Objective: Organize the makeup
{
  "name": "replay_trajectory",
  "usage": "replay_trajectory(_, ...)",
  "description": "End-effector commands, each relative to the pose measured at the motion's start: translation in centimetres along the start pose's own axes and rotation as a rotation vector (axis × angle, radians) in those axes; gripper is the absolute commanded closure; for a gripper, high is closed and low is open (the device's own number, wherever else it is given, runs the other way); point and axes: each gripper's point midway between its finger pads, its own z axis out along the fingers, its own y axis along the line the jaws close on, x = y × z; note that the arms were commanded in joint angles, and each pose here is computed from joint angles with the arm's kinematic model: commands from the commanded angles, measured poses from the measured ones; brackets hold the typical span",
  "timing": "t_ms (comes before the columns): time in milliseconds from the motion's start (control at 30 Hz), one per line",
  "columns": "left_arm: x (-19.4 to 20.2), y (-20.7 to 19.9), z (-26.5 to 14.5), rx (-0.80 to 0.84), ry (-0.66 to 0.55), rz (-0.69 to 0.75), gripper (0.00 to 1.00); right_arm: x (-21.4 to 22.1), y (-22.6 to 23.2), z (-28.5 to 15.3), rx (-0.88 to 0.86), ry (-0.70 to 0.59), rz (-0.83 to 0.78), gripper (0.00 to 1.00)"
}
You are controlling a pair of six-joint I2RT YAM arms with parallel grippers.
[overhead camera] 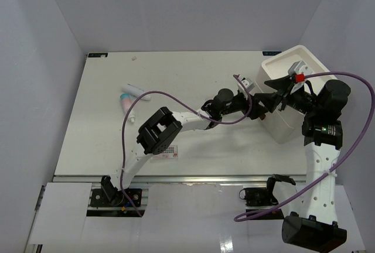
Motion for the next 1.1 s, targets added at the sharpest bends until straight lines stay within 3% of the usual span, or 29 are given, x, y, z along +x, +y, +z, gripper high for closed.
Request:
replay_trajectory(0,-2.9,-0.8,2.3,-0.009,-0.097,0.034,0.21,-0.7,0.0,-0.2,-0.024,-0.035,-0.011,0.35)
replay_trajectory(167,-2.5,-0.8,3.5,0.004,-0.095,0.026,0.21,-0.2,-0.4,-0.4,-0.024,-0.037,0.014,0.35)
replay_trajectory(267,-1.9,-0.7,4.0,0.01,-0.083,0.022,0.27,-0.1,-0.5,-0.5,-0.028,-0.039,0.024,0.36)
replay_trajectory(500,-2.2,-0.8,4.0,0.002,-0.084,0.019,0.64,0.2,-0.6,-0.6,-0.028,-0.039,0.032,0.36)
replay_trajectory(800,-2.4,-1.4,1.7,-0.007,-0.078,0.033,0.96,0.3,-0.9,-0.8,-0.014,-0.036,0.04,0.36)
replay_trajectory(933,-4.9,-1.8,-1.0,-0.024,-0.115,0.051,1.0,0.5,-1.0,-1.0,-0.005,-0.034,0.045,0.36)
replay_trajectory(1067,-4.1,-0.8,-5.1,-0.066,-0.084,0.041,1.0,0.5,-0.9,-1.1,-0.004,-0.034,0.05,0.36)
